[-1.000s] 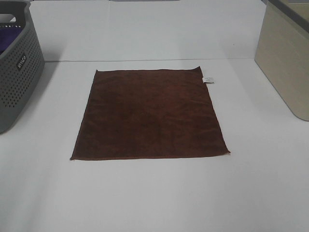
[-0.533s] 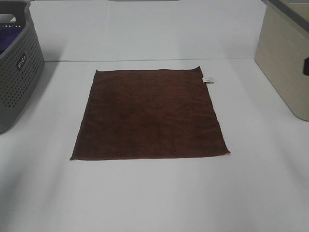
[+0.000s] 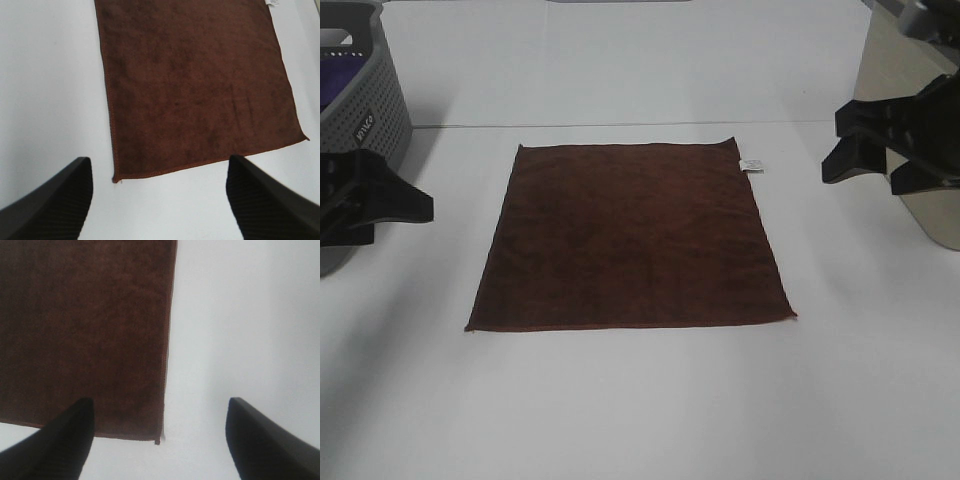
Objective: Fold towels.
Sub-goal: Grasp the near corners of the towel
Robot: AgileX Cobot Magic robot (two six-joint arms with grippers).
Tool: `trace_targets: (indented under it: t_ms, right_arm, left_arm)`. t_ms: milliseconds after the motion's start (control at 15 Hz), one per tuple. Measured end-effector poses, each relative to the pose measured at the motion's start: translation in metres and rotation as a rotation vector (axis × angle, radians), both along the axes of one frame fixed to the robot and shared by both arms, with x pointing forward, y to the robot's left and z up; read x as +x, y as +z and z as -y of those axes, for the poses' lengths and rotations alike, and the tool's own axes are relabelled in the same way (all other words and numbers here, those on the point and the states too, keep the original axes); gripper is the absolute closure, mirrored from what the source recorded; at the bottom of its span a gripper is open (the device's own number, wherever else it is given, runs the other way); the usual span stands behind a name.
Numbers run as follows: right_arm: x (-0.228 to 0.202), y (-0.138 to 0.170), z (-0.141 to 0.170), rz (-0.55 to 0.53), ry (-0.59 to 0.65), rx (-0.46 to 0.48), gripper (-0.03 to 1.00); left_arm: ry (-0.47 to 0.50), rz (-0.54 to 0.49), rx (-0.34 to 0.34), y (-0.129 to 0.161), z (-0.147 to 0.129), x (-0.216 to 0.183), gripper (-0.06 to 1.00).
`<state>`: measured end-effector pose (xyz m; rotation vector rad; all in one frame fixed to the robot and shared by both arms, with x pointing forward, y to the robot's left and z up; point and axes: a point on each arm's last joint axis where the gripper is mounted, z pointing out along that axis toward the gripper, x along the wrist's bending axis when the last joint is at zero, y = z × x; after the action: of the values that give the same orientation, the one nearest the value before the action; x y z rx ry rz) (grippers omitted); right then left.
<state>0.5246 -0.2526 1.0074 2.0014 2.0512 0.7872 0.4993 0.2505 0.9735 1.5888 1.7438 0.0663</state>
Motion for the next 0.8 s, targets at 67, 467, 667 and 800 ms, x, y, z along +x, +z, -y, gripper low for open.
trace_targets:
  t_ms: [67,467,667,800]
  right_arm:
    - [0.008,-0.009,-0.001,-0.039,0.001,0.001,0.27]
    - [0.038,-0.055,0.018,-0.321,0.043,0.143,0.29]
    - [0.044,-0.071,0.041,-0.355,0.056,0.362,0.31]
    - [0.046,-0.087,0.043,-0.379,0.079,0.381,0.31]
  left_arm:
    - [0.005,-0.039,-0.021,-0.010,0.005,0.008,0.24]
    - [-0.030,-0.235,-0.164,-0.054,0.015,0.050,0.24]
    - [-0.001,-0.282,-0.223,-0.067,0.002,0.058,0.24]
    - [-0.024,-0.320,-0.240,-0.081,0.003,0.059,0.23]
